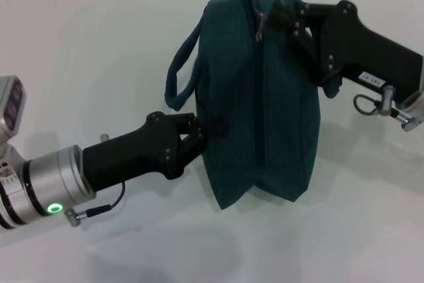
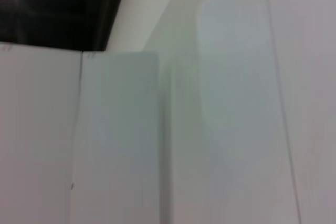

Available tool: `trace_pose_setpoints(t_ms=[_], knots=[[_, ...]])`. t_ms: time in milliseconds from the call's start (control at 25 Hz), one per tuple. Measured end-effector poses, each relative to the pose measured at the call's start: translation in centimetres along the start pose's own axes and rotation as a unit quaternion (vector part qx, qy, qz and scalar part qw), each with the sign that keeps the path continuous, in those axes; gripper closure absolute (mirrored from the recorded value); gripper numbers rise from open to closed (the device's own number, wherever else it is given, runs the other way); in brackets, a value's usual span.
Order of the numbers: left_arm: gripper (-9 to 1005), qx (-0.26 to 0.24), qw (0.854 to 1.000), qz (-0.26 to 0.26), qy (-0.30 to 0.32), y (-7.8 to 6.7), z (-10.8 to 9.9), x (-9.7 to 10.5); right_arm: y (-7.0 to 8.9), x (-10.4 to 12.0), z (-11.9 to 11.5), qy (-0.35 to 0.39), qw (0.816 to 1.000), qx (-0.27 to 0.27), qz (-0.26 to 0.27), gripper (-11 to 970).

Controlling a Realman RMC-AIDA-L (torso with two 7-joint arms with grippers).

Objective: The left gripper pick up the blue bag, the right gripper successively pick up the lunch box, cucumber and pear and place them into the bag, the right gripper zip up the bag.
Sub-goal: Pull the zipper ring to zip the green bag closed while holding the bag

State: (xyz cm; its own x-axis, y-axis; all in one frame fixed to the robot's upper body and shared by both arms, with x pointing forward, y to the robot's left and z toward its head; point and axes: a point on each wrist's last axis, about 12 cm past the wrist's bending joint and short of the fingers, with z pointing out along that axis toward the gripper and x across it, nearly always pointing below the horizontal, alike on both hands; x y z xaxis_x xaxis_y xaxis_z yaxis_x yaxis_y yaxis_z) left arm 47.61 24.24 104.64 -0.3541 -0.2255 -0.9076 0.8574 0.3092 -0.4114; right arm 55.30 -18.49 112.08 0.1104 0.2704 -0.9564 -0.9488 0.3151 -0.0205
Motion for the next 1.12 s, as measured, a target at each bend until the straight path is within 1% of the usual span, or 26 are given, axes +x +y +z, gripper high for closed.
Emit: trace_pose_setpoints(t_ms=[80, 280, 320, 360, 520, 800, 920, 960, 1040, 1120], knots=[[932, 0.003, 1.000, -0.001, 0.005, -0.1, 0.0, 0.1, -0.1, -0.1, 0.0, -0.006, 1.000, 0.006, 0.009, 957], [935, 0.019, 1.000, 0.000, 0.018, -0.4, 0.0, 0.3, -0.4, -0.2, -0.1, -0.009, 1.000, 0.017, 0.013, 957], [935, 0.039, 0.999, -0.001, 0.031, -0.8, 0.1, 0.5, -0.5, -0.2, -0.1, -0.008, 1.000, 0.020, 0.013, 957], [935, 0.039, 0.999, -0.001, 0.031, -0.8, 0.1, 0.5, -0.6, -0.1, -0.2, -0.006, 1.000, 0.025, 0.014, 957], [935, 0.080, 0.995, -0.003, 0.053, -1.5, 0.3, 0.7, -1.1, 0.0, -0.3, -0.001, 0.999, 0.047, 0.016, 957], [936, 0.119, 0.991, -0.009, 0.066, -2.5, -0.5, 1.0, -2.1, 0.8, -0.7, 0.031, 0.995, 0.095, 0.027, 958], [936, 0.114, 0.991, -0.011, 0.064, -2.6, -1.0, 1.1, -2.6, 1.4, -0.9, 0.051, 0.990, 0.122, 0.047, 958], [936, 0.114, 0.991, -0.011, 0.064, -2.6, -1.0, 1.1, -2.6, 1.4, -0.9, 0.051, 0.990, 0.122, 0.047, 958], [936, 0.094, 0.994, -0.009, 0.052, -2.5, -1.5, 1.1, -2.7, 1.6, -1.1, 0.053, 0.989, 0.129, 0.051, 958], [935, 0.060, 0.997, -0.008, 0.038, -2.1, -2.1, 1.2, -2.7, 1.6, -1.4, 0.048, 0.988, 0.138, 0.057, 958]])
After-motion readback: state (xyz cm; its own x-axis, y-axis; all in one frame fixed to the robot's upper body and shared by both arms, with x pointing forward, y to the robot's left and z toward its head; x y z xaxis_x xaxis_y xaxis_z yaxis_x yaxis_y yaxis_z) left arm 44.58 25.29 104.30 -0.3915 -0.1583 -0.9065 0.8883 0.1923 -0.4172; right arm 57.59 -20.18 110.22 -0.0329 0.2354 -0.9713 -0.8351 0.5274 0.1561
